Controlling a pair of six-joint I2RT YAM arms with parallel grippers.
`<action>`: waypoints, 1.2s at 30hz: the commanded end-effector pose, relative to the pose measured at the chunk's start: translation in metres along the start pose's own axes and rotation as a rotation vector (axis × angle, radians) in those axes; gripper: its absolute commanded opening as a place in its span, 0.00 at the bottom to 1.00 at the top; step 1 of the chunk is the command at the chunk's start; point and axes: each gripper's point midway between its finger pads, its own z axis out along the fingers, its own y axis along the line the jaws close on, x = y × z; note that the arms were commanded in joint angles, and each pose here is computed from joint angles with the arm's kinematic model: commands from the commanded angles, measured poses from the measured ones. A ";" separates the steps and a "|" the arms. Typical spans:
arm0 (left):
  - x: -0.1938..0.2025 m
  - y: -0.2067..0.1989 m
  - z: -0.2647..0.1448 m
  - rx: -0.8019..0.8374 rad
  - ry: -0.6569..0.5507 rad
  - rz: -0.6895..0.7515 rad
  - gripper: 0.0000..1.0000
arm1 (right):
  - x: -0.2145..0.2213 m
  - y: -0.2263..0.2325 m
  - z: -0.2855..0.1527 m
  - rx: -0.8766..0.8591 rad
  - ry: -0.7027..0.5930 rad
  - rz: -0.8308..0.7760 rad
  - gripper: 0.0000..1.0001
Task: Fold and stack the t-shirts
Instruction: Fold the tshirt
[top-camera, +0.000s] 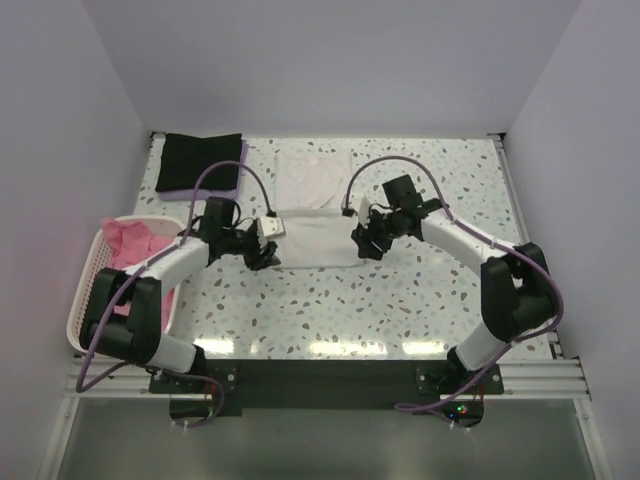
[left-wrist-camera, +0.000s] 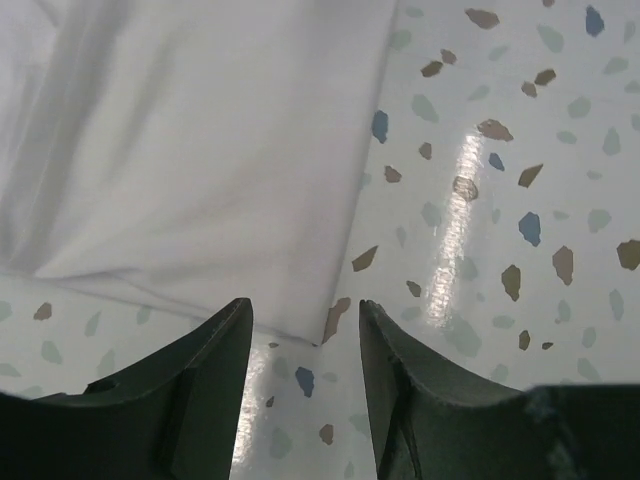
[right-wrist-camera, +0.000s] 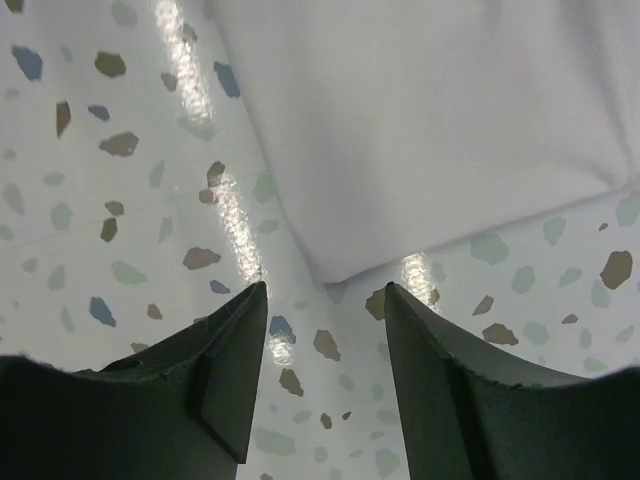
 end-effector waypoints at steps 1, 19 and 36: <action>0.008 0.001 0.010 -0.069 0.063 0.351 0.52 | 0.005 -0.014 0.014 0.072 0.048 -0.356 0.54; 0.041 -0.003 0.040 0.040 0.195 0.401 0.43 | 0.050 0.001 0.059 -0.045 0.171 -0.506 0.49; -0.049 0.050 0.020 -0.041 0.106 0.289 0.00 | -0.023 -0.027 0.009 0.060 0.059 -0.410 0.00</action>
